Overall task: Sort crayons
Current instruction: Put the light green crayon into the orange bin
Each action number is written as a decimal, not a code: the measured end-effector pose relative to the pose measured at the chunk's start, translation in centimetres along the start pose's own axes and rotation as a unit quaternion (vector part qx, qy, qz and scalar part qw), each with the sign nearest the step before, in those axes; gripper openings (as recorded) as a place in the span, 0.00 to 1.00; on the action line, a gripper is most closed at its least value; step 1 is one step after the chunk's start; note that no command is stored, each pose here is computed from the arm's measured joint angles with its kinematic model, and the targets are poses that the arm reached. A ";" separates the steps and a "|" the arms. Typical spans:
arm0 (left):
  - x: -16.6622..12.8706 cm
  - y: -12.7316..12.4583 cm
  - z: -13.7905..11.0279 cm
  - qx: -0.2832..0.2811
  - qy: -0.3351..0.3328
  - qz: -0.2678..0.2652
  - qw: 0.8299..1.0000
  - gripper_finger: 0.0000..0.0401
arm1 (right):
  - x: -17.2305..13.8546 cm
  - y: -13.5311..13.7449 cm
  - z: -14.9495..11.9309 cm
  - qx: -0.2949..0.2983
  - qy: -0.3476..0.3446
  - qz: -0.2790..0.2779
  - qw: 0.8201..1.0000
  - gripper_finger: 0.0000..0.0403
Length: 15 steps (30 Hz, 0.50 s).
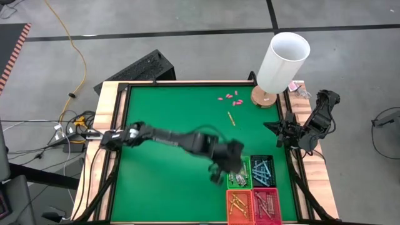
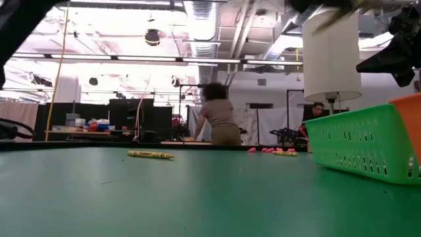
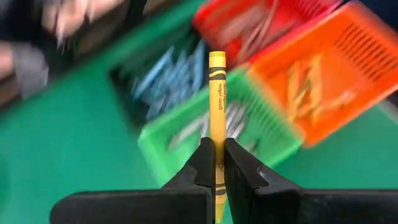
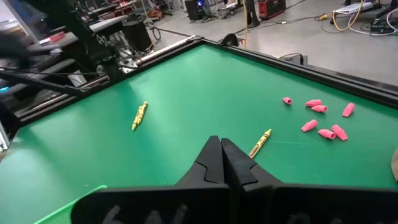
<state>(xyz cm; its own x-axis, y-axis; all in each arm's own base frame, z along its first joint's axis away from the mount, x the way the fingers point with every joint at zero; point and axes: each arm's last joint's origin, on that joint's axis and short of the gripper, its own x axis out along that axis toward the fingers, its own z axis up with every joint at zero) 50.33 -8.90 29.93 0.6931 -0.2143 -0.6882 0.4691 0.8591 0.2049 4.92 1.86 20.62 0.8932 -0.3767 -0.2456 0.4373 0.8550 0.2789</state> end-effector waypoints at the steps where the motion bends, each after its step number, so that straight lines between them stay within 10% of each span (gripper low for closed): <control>1: 0.1 -1.2 0.8 0.014 -0.018 0.001 1.000 0.00 | 0.0 0.0 0.0 0.001 0.000 0.000 1.000 0.00; 9: 3.3 -9.0 5.0 0.078 -0.162 0.034 0.983 0.01 | 0.0 0.0 0.0 0.008 0.001 0.001 1.000 0.00; 15: 4.5 -10.2 5.2 0.051 -0.201 0.035 0.978 0.01 | 0.0 0.0 0.0 0.016 0.003 0.002 1.000 0.00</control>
<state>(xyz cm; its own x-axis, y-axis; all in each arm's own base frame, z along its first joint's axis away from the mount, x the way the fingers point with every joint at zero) 51.52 -21.01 28.35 0.8747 -0.3397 -0.3456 0.4510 0.8317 0.3239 4.93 1.87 20.62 0.8942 -0.3711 -0.2503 0.4371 0.8443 0.3099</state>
